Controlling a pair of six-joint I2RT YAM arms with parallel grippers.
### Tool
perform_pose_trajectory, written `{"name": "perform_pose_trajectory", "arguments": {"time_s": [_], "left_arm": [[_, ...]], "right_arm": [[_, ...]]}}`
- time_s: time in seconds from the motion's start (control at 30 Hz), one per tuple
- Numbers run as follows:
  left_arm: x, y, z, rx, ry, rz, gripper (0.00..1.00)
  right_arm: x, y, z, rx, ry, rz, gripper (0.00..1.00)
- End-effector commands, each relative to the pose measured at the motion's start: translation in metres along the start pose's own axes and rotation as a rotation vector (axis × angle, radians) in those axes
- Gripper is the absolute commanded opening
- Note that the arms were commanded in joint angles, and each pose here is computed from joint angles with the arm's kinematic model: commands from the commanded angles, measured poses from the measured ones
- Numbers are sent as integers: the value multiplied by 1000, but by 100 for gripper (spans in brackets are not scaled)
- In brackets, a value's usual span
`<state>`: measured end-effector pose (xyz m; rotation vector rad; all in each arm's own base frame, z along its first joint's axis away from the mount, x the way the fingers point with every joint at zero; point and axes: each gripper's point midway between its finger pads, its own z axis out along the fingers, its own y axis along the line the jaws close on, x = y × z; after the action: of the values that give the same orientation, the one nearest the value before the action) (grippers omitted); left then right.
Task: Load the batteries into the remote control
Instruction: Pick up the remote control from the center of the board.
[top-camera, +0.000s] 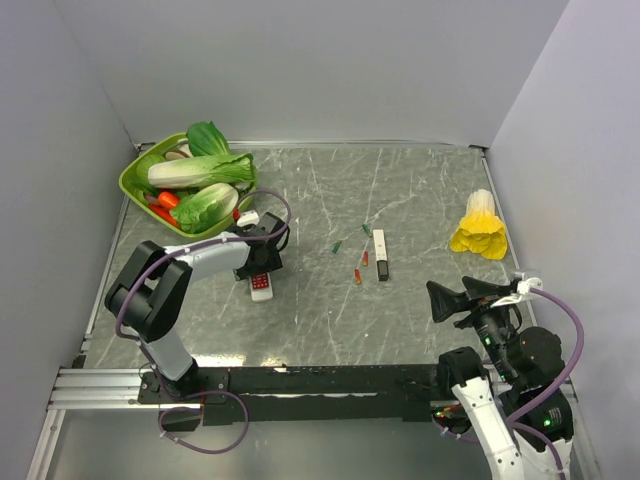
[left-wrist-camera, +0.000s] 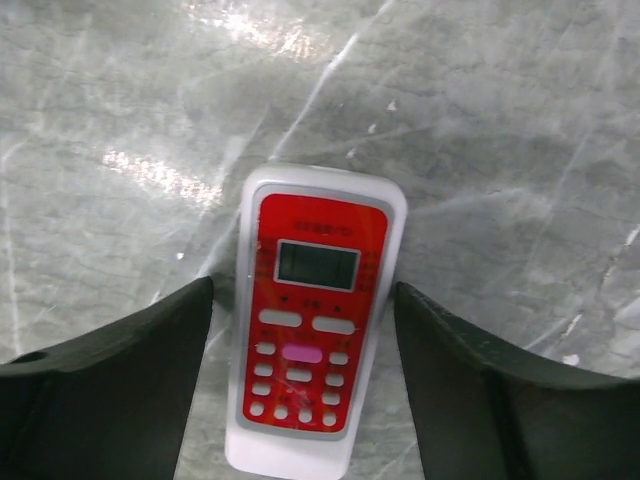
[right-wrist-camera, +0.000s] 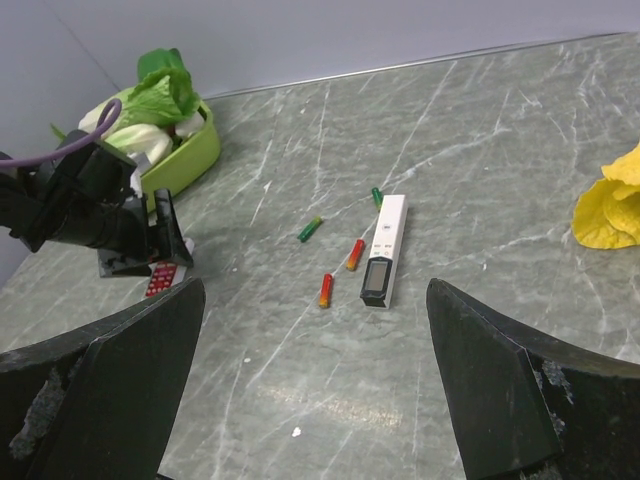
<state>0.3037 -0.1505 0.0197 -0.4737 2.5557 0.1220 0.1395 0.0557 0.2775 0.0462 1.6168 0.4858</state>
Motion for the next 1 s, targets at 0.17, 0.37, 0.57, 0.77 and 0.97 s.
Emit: {"name": "perform_pose_trajectory", "arguments": {"time_s": [0.17, 0.37, 0.57, 0.77, 0.97], "left_arm": [[16, -7, 7, 58, 65, 20, 52], [5, -25, -20, 214, 40, -4, 34], [-23, -47, -82, 495, -68, -65, 19], [-45, -77, -161, 877, -162, -128, 16], [-59, -89, -225, 1183, -222, -218, 8]], "right_arm": [[-2, 13, -4, -78, -20, -13, 100], [8, 31, 1, -178, 65, -15, 100], [22, 66, 18, -374, 159, 55, 100], [51, 94, 45, -588, 260, 117, 100], [63, 103, 66, -684, 225, 131, 100]]}}
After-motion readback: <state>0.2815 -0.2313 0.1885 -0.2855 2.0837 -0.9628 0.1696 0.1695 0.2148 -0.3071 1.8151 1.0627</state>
